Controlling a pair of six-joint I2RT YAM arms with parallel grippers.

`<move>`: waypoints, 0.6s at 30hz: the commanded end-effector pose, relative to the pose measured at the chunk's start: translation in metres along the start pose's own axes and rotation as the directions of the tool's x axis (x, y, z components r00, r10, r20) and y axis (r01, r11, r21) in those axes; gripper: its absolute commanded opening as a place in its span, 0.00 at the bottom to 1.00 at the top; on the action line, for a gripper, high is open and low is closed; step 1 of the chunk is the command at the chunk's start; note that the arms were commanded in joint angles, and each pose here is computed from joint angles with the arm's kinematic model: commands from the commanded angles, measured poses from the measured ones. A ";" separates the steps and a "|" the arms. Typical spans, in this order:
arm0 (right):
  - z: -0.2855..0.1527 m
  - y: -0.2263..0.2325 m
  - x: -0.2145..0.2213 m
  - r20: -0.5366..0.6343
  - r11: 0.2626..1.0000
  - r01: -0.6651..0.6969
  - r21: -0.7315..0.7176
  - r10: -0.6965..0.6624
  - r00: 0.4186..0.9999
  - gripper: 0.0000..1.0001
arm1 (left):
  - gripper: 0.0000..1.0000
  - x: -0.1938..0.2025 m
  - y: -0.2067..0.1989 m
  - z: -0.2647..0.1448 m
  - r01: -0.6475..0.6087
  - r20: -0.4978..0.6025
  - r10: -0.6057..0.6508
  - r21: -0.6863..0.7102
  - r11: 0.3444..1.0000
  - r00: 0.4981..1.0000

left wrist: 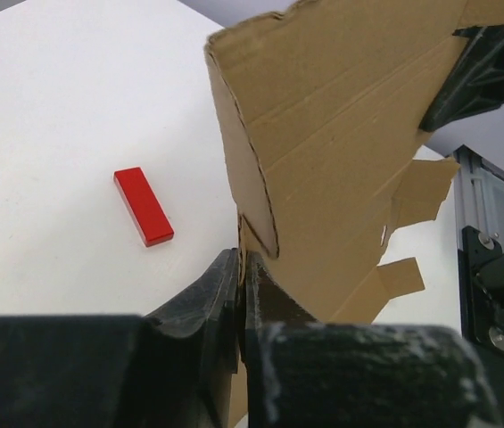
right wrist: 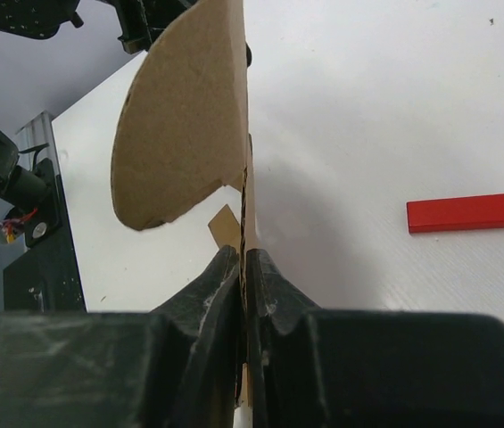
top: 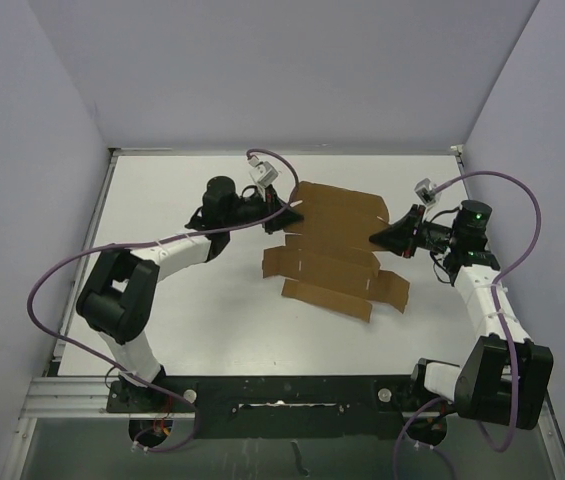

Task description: Fold the paper box

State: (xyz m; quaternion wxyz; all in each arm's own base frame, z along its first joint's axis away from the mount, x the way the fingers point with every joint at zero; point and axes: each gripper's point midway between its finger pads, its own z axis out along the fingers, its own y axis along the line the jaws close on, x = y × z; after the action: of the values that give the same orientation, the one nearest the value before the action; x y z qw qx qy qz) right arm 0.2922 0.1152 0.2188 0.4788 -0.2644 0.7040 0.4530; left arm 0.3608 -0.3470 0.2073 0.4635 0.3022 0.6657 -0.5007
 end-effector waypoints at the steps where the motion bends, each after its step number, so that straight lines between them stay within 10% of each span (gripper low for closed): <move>1: 0.002 0.008 -0.019 0.010 0.994 0.100 -0.040 -0.100 0.995 0.09 | 0.00 -0.024 -0.016 0.001 -0.112 0.056 0.106 0.121 0.986 0.993; 18: -0.004 -0.001 -0.025 -0.046 0.976 0.215 0.045 -0.213 0.976 0.63 | 0.00 -0.031 -0.034 -0.011 -0.185 0.018 0.185 0.190 0.964 0.983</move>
State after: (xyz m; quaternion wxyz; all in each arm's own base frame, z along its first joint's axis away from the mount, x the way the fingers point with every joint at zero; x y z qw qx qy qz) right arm 0.2937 0.1162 0.2202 0.4840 -0.3051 0.7071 0.4155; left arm 0.3386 -0.3466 0.2075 0.4378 0.3781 0.6251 -0.5240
